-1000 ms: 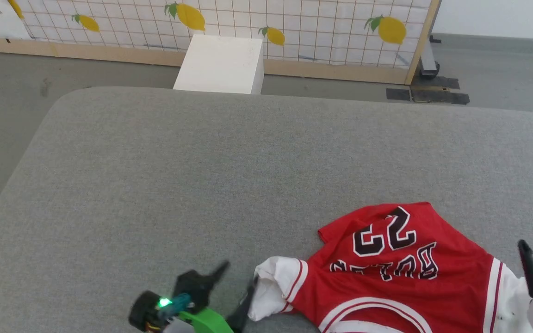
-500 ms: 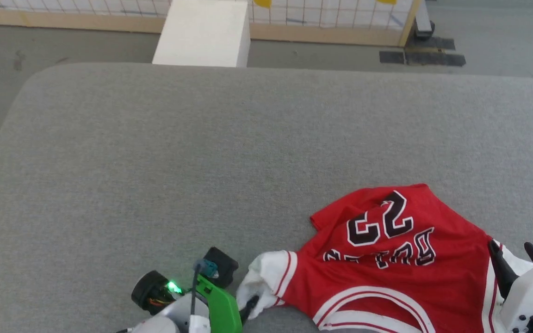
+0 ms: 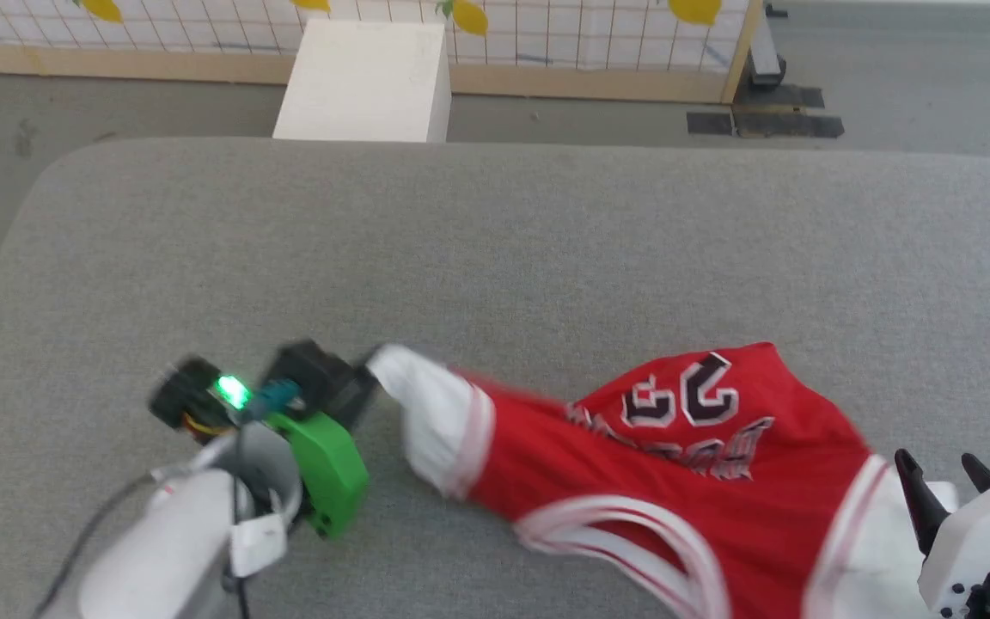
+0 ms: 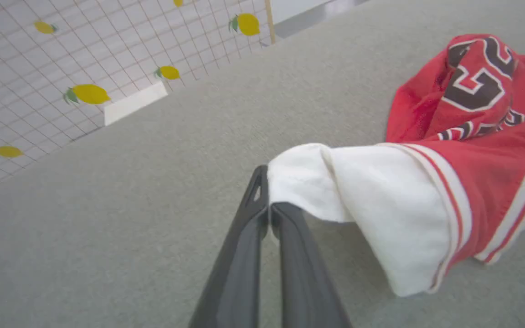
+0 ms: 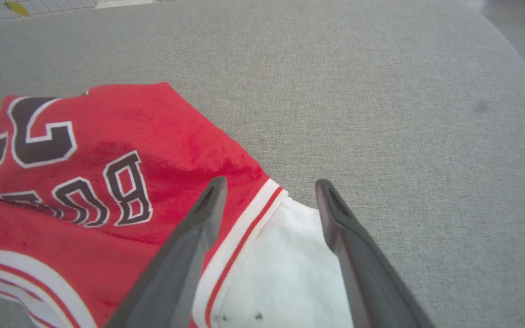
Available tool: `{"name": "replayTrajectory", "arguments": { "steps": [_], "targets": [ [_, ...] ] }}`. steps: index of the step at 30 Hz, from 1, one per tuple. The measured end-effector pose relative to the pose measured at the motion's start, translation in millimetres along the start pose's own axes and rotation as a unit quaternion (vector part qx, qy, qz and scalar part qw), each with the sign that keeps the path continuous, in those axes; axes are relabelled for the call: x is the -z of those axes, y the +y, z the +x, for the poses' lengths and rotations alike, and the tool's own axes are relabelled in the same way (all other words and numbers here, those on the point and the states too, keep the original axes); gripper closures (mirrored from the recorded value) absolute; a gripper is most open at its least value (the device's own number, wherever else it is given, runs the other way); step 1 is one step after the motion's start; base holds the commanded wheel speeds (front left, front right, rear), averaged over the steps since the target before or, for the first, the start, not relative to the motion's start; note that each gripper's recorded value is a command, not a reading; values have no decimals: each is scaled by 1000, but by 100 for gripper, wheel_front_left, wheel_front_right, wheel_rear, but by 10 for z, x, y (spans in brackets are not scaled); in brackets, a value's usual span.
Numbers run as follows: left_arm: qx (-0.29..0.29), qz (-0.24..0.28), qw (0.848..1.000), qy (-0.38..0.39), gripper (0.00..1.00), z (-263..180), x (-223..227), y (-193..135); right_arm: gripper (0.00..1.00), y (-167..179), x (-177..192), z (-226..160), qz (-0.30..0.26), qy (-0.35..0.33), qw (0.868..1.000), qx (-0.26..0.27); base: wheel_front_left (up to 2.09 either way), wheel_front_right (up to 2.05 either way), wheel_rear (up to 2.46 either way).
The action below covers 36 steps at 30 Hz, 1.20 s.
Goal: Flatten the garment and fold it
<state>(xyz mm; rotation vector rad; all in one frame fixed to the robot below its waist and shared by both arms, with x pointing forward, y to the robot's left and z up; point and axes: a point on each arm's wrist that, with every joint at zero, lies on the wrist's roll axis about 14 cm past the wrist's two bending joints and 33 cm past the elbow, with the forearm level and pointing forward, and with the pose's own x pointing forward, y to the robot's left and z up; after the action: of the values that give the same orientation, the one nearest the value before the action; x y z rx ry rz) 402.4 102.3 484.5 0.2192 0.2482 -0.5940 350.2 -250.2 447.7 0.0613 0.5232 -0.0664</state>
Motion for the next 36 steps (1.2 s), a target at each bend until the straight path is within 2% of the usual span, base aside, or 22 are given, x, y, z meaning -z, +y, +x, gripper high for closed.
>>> {"name": "replayTrajectory", "arguments": {
  "steps": [3,6,8,10,11,12,14,16,20,23,26,29,32,36],
  "targets": [
    [-63,50,993,-84,100,-105,-387,353,0,42,-45,-21,-2,-8,1000,-6,0,0,0],
    [-105,77,983,-131,100,-260,-541,557,0,101,-59,-22,-5,-10,1000,-15,0,0,0],
    [-129,82,981,-122,100,-347,-445,679,0,146,-32,-17,-7,-5,1000,-21,0,0,0],
    [-153,78,982,-83,100,-444,-155,809,0,190,11,-1,-9,3,1000,-27,0,0,0],
    [-165,75,982,-61,4,-488,0,862,0,207,33,8,-10,7,999,-29,0,0,0],
    [-184,70,980,-30,0,-546,195,934,0,226,57,20,-11,12,999,-32,0,0,0],
    [-211,63,975,15,0,-655,497,1029,0,274,101,46,-14,20,999,-38,0,0,0],
    [-235,58,970,19,0,-712,572,1094,0,340,129,68,-18,26,998,-48,0,0,0],
    [-305,40,951,-27,0,-810,403,1271,0,486,117,106,-29,27,997,-70,0,0,0],
    [-330,24,940,-85,0,-854,109,1295,0,621,35,141,-41,20,995,-94,0,0,0],
    [-323,21,933,-158,0,-883,-324,1169,0,798,-86,193,-70,18,990,-122,0,0,0],
    [-317,21,924,-213,0,-975,-609,975,0,990,-110,266,-96,46,983,-150,0,0,0],
    [-313,8,923,-224,0,-1059,-596,776,0,1174,21,337,-120,110,971,-175,0,0,0],
    [-311,-14,927,-210,0,-1111,-425,586,0,1251,204,460,-162,193,951,-181,0,0,0]
  ]
}}
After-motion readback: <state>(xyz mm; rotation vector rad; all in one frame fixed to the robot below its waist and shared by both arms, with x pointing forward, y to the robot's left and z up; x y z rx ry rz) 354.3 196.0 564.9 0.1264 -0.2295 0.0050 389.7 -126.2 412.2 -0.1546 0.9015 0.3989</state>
